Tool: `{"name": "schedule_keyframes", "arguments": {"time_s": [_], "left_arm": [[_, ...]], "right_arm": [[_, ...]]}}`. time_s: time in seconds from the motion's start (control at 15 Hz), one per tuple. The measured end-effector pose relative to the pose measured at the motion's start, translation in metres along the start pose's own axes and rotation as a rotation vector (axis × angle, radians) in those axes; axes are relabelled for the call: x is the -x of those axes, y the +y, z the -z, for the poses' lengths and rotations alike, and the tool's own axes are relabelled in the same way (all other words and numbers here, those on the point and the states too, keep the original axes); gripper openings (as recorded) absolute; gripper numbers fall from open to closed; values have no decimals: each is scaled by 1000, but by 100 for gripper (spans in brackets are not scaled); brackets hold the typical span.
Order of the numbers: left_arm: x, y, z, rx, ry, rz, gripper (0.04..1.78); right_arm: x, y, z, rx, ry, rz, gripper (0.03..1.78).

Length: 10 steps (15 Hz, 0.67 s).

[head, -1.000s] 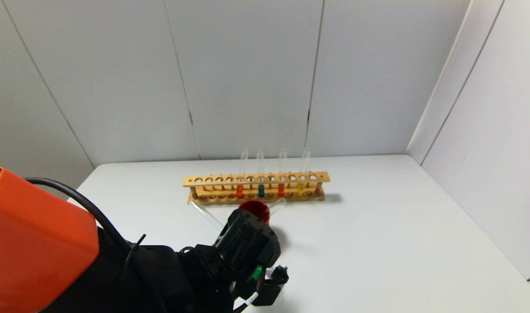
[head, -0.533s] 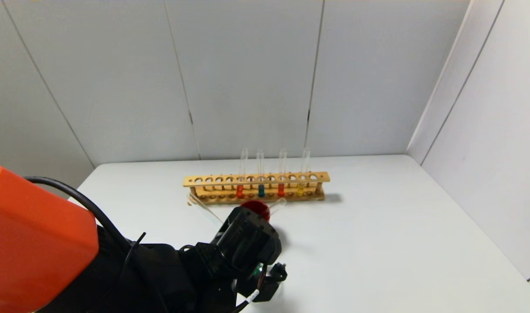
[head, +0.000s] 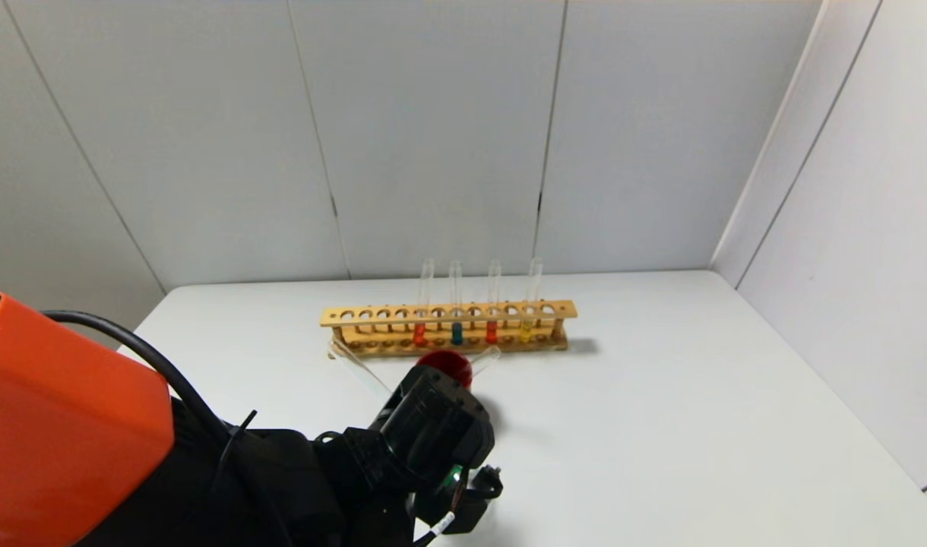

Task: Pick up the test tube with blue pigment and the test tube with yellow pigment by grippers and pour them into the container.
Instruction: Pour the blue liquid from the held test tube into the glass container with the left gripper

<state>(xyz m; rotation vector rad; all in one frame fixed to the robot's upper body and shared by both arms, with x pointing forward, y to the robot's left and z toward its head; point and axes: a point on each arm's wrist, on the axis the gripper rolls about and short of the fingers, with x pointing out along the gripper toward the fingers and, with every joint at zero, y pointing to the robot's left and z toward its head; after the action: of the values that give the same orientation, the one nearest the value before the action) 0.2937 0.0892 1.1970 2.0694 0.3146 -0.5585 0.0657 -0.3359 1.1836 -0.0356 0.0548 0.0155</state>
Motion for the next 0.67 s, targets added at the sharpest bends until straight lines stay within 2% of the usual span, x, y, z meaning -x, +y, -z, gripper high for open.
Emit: {"name": "schedule_keyframes", "arguments": {"time_s": [0.67], "left_arm": [[3,1,-2,-50,-8,-8,30]], "right_arm": [[0,0,0,0,0,0,174]]}}
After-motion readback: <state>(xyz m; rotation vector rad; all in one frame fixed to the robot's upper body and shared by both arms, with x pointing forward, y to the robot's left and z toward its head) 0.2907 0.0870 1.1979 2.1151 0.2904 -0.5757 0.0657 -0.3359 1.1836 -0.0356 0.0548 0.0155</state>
